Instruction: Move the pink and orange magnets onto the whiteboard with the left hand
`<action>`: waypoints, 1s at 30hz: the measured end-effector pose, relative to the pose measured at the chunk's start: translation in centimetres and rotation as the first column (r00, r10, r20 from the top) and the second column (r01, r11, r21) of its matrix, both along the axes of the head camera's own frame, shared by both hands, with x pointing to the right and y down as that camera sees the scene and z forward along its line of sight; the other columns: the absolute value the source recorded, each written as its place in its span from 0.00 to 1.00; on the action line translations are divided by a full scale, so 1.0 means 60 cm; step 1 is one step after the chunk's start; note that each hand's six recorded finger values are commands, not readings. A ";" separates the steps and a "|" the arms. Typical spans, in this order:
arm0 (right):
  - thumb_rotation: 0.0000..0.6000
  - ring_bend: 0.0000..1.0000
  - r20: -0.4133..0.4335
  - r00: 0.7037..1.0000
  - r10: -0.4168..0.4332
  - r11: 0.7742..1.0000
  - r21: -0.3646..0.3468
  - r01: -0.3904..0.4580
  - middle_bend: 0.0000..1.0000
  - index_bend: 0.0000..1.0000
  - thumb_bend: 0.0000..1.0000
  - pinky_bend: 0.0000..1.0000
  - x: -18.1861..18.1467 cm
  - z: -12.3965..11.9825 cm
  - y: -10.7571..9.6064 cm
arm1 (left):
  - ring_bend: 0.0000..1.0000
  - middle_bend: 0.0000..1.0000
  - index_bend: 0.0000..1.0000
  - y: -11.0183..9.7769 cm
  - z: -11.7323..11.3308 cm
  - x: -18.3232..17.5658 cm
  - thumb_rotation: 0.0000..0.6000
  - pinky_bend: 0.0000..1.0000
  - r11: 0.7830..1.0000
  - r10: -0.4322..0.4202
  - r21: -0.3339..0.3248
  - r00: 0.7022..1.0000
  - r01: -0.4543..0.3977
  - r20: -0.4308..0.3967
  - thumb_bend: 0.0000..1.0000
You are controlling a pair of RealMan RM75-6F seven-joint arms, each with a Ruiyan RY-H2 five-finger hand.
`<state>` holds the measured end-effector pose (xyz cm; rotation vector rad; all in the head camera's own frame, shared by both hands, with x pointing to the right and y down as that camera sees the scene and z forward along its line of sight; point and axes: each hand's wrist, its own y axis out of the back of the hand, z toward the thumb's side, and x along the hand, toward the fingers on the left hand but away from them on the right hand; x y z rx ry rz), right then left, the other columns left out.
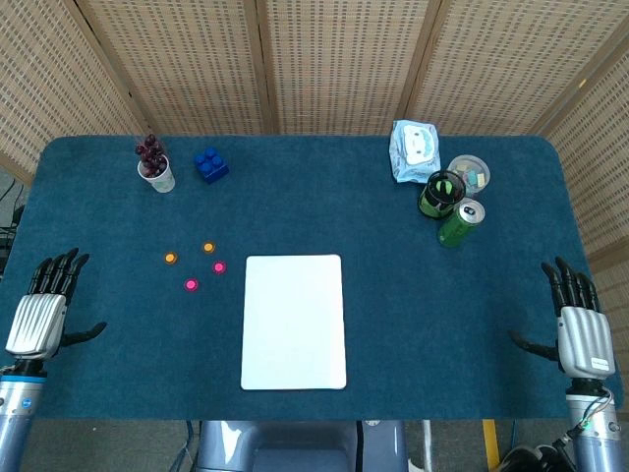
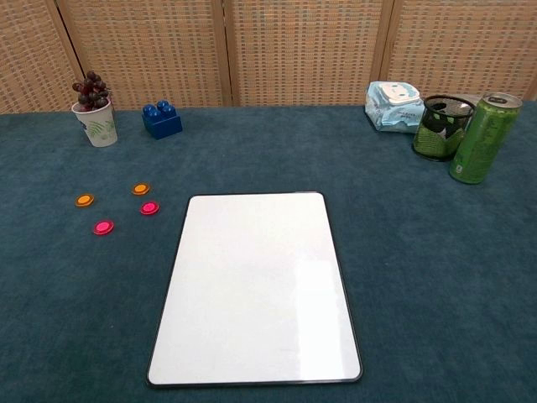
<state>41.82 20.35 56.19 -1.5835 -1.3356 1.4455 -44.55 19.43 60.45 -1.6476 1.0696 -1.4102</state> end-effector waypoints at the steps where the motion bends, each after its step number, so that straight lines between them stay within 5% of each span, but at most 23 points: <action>1: 1.00 0.00 0.002 1.000 0.001 1.000 -0.002 -0.001 0.00 0.00 0.03 0.00 0.000 0.000 0.000 | 0.00 0.00 0.00 0.000 0.001 0.001 1.00 0.00 1.000 0.001 -0.002 1.000 -0.001 0.001 0.00; 12: 1.00 0.00 0.017 1.000 0.011 1.000 -0.014 -0.011 0.00 0.00 0.02 0.00 0.001 0.002 0.001 | 0.00 0.00 0.05 -0.012 0.014 0.019 1.00 0.00 1.000 0.016 -0.020 0.999 -0.017 -0.031 0.08; 18: 1.00 0.00 0.018 1.000 0.017 0.999 -0.028 -0.017 0.00 0.00 0.02 0.00 0.001 0.004 0.001 | 0.00 0.00 0.31 -0.049 0.066 0.064 1.00 0.00 0.993 0.057 -0.100 0.998 -0.059 -0.019 0.30; 30: 1.00 0.00 0.029 0.999 0.021 0.999 -0.049 -0.020 0.00 0.00 0.03 0.00 0.002 0.006 0.002 | 0.00 0.00 0.40 -0.101 0.164 0.159 1.00 0.00 0.970 0.119 -0.219 0.992 -0.106 0.046 0.29</action>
